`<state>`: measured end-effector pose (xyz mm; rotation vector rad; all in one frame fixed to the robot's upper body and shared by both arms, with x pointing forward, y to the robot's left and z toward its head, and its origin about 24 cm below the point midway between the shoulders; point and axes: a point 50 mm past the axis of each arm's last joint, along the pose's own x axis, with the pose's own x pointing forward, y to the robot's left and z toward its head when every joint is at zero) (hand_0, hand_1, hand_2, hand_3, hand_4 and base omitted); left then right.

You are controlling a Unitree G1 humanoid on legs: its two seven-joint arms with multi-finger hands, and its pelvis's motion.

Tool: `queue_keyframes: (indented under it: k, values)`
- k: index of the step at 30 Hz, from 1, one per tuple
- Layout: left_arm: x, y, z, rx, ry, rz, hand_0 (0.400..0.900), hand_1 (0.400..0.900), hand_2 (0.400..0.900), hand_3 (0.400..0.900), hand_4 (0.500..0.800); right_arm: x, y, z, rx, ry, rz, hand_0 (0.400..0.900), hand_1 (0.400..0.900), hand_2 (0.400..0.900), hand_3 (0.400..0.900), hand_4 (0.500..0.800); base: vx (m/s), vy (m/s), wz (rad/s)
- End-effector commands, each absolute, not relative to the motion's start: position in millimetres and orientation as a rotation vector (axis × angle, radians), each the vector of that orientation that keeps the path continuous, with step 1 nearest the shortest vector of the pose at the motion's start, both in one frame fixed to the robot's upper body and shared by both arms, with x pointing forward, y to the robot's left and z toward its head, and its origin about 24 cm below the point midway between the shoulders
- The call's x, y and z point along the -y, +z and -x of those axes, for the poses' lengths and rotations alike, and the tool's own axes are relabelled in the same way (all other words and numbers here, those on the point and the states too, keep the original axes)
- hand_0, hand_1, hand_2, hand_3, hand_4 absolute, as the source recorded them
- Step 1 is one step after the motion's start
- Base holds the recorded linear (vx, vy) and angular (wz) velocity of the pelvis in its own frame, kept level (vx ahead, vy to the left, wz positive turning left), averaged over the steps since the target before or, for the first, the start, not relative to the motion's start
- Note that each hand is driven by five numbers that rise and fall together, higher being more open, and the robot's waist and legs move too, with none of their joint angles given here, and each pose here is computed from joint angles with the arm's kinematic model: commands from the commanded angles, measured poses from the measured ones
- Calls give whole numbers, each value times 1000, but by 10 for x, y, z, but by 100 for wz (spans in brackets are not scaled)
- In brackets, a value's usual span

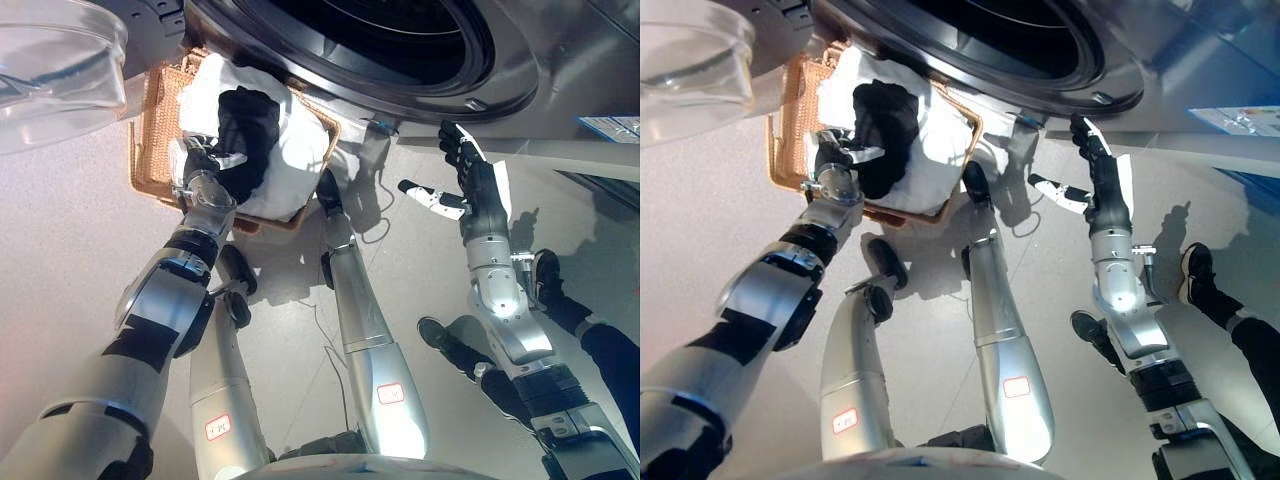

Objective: Put the clothes in the basket into the washing machine.

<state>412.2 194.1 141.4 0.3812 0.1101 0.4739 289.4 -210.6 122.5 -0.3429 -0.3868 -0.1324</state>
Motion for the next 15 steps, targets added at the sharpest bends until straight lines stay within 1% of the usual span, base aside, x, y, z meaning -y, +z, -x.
queue_keyframes:
  k: [1, 4, 7, 8, 9, 10, 12, 15]
  values:
    - [-1773, 1252, -4099, -150, 457, -291, 400, 400, 400, 400, 500, 2187, 1195, -2706, 432, -140, 374, 900, 900, 900, 900, 800, 44, 36, -2]
    - [-1779, 1150, -4066, -172, 453, -288, 400, 400, 400, 400, 500, 2198, 1127, -2726, 397, -141, 378, 900, 900, 900, 900, 800, 34, 17, 0]
    - [-1808, 901, -3976, -237, 441, -295, 400, 400, 400, 400, 500, 2204, 964, -2783, 313, -136, 395, 900, 900, 900, 900, 800, -3, 8, 5]
    - [-1810, 901, -3976, -237, 441, -295, 400, 400, 400, 400, 500, 2203, 964, -2784, 314, -135, 395, 900, 900, 900, 900, 800, 0, 0, 0]
    - [-1819, 731, -3903, -278, 427, -310, 400, 400, 400, 400, 500, 2205, 875, -2826, 266, -128, 405, 900, 900, 900, 900, 800, 73, 25, -7]
    - [-1820, 731, -3903, -278, 427, -310, 400, 400, 400, 400, 500, 2204, 875, -2827, 266, -128, 405, 900, 900, 900, 900, 800, 112, 44, -12]
    - [-1801, 570, -3829, -307, 392, -327, 400, 400, 400, 400, 500, 2238, 765, -2846, 207, -133, 415, 900, 900, 900, 900, 800, 107, 32, -1]
    - [-1742, 484, -3789, -321, 370, -256, 400, 400, 400, 400, 500, 2331, 658, -2806, 152, -171, 404, 900, 900, 900, 900, 800, 90, -5, 16]
